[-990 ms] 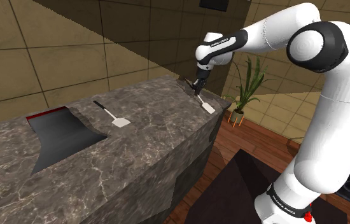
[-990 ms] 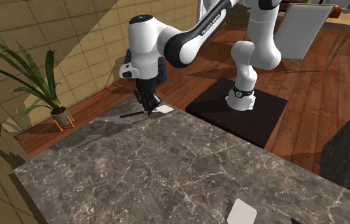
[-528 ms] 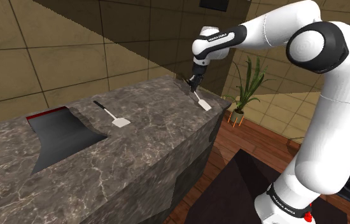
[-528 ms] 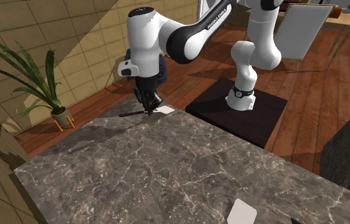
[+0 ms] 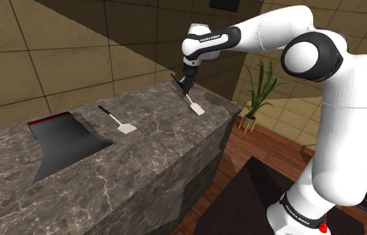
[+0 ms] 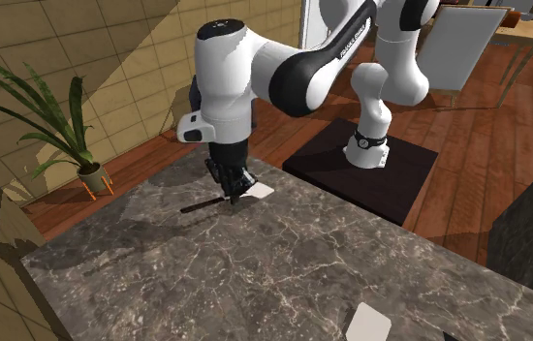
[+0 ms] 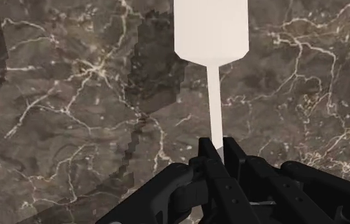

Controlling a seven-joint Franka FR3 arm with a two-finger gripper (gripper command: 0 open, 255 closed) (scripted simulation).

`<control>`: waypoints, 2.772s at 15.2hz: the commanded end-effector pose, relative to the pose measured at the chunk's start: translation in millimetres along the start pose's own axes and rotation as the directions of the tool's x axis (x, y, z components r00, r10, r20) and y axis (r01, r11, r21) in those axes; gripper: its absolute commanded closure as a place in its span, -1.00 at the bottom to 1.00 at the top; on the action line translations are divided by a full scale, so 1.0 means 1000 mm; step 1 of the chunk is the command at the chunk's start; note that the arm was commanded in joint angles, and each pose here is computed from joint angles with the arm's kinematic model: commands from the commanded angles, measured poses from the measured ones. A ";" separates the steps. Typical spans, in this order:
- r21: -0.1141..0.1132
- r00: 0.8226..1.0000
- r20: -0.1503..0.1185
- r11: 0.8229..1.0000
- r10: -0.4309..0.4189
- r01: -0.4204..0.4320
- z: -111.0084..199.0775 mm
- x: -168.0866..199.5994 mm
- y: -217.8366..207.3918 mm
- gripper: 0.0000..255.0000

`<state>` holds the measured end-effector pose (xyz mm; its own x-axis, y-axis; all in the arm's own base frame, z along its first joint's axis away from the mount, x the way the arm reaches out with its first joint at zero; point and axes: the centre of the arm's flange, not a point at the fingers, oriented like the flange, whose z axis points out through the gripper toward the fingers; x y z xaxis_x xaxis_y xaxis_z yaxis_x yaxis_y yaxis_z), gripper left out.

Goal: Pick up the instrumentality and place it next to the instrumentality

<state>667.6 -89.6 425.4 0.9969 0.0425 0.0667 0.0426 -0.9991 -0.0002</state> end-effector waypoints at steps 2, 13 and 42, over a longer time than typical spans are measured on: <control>0.000 1.000 0.000 1.000 0.001 -0.001 0.004 0.025 -0.032 1.00; 0.000 1.000 0.000 1.000 0.001 -0.001 0.013 0.106 -0.132 1.00; 0.000 1.000 0.000 1.000 0.001 -0.001 0.055 0.101 -0.132 -1.00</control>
<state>768.9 45.0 366.8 0.9969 0.0416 0.0665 0.0418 -0.9991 -0.0005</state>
